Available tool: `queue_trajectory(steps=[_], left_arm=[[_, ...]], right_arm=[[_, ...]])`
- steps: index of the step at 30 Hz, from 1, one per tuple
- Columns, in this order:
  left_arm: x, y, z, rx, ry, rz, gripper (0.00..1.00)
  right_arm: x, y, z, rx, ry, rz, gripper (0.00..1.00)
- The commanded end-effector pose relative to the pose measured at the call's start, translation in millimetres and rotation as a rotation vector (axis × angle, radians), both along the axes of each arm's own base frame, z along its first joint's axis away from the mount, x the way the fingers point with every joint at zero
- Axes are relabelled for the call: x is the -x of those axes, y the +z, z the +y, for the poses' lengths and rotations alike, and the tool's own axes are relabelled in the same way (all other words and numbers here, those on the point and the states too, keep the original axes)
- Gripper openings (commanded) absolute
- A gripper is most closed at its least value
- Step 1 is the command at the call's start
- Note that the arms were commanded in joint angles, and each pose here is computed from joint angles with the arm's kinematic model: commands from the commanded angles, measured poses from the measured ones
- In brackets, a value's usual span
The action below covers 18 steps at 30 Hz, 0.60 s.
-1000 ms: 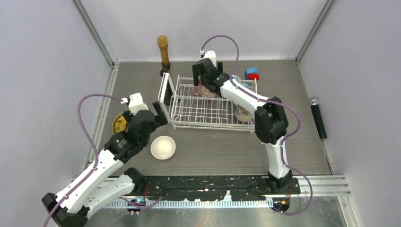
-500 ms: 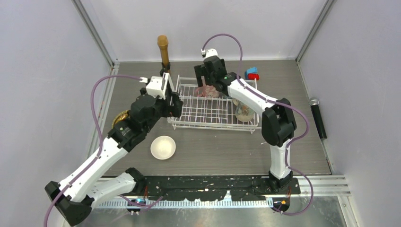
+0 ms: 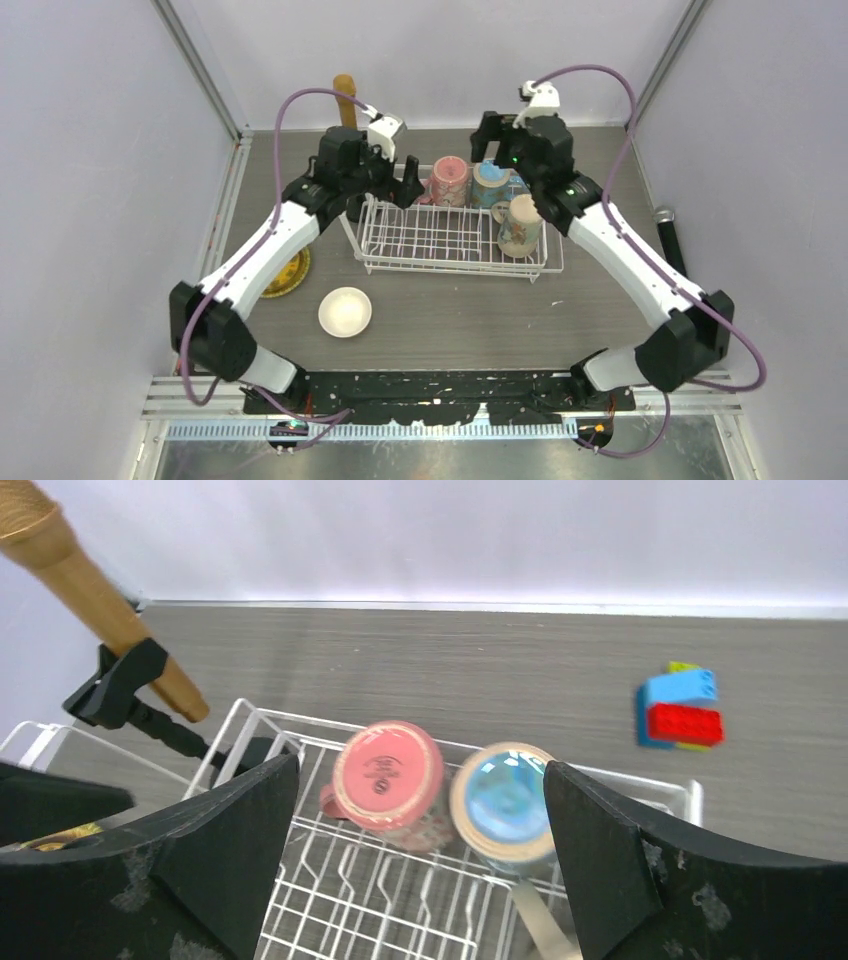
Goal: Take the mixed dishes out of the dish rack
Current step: Pick up the cup from the dish rack.
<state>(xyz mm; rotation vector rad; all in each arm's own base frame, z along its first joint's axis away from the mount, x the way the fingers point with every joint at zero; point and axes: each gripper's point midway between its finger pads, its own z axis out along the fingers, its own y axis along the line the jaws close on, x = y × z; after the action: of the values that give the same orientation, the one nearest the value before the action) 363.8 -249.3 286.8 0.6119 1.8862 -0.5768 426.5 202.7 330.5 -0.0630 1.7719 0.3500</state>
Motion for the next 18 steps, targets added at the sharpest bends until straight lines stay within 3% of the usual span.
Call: queue_trajectory(steps=[1,11,18], left_arm=[[-3,-6,-32,0.007,-0.298,-0.047,0.95],[-80,-76,-23,-0.057,-0.380,0.110,0.73],[-83,-116,-25,-0.081,-0.533,0.252,0.72]], right_arm=[[23,13,-21,-0.088,-0.017,-0.044,1.00],[63,19,-43,-0.113,-0.021,-0.082,1.00],[74,16,-52,-0.102,-0.040,-0.078,1.00]])
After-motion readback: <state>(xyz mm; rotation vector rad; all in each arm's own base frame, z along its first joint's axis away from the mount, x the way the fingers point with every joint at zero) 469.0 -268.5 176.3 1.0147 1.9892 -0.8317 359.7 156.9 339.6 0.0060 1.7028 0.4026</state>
